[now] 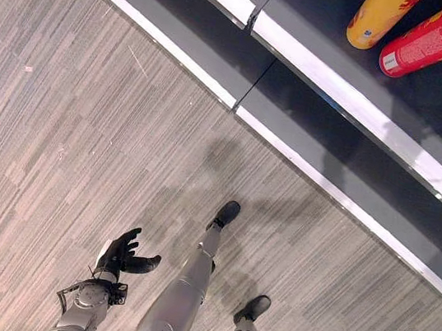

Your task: Put the goods on the table back onto the shelves and tidy them up.

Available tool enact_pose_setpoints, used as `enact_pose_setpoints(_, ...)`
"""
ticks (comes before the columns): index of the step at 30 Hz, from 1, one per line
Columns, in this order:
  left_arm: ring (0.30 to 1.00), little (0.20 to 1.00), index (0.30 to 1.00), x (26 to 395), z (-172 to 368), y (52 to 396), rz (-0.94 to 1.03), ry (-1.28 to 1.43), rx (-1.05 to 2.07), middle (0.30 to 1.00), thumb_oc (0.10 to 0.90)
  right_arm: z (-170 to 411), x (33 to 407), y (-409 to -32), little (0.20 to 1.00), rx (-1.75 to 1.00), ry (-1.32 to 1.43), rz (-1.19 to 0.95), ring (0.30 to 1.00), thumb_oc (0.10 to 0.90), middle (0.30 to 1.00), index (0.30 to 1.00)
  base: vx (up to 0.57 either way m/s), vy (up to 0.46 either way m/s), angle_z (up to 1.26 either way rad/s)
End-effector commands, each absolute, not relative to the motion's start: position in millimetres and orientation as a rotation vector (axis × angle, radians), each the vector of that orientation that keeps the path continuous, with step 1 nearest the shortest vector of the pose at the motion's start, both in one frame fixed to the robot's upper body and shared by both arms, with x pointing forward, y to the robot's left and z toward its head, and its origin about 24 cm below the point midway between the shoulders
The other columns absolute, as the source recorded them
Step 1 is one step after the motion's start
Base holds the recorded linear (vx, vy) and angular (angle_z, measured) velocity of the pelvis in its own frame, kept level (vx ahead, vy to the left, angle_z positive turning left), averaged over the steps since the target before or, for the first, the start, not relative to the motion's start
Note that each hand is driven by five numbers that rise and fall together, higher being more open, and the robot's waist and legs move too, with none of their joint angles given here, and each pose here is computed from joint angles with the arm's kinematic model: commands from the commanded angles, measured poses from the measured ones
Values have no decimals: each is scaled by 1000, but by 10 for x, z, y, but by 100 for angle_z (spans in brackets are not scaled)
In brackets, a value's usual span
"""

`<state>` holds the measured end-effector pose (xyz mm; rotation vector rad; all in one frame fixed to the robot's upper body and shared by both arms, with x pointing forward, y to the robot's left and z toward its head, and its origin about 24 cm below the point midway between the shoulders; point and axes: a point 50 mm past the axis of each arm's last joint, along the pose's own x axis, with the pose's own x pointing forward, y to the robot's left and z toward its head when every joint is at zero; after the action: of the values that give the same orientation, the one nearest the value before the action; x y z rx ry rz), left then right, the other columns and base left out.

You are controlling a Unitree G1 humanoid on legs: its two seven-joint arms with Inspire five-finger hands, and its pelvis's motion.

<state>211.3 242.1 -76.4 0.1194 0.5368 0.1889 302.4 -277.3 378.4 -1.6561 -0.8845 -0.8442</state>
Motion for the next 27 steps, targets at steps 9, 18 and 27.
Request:
enact_pose_setpoints(9,900,900,900,1827,-818,2634,244,568,172,900,800,4069,2876,-2673,900,-1605,-1037,-938,900,800,900,900,4,-4,1)
enact_pose_setpoints(18,900,900,900,1845,-804,2651,249,563,176,900,800,4117,2885,-2630,900,-1601,-1054,-945,900,800,900,900,1,-1,0)
enact_pose_setpoints(27,900,900,900,1829,-819,2664,254,576,177,900,800,4130,2856,-2566,900,-1574,-1095,-939,900,800,900,900,3,-1,-1)
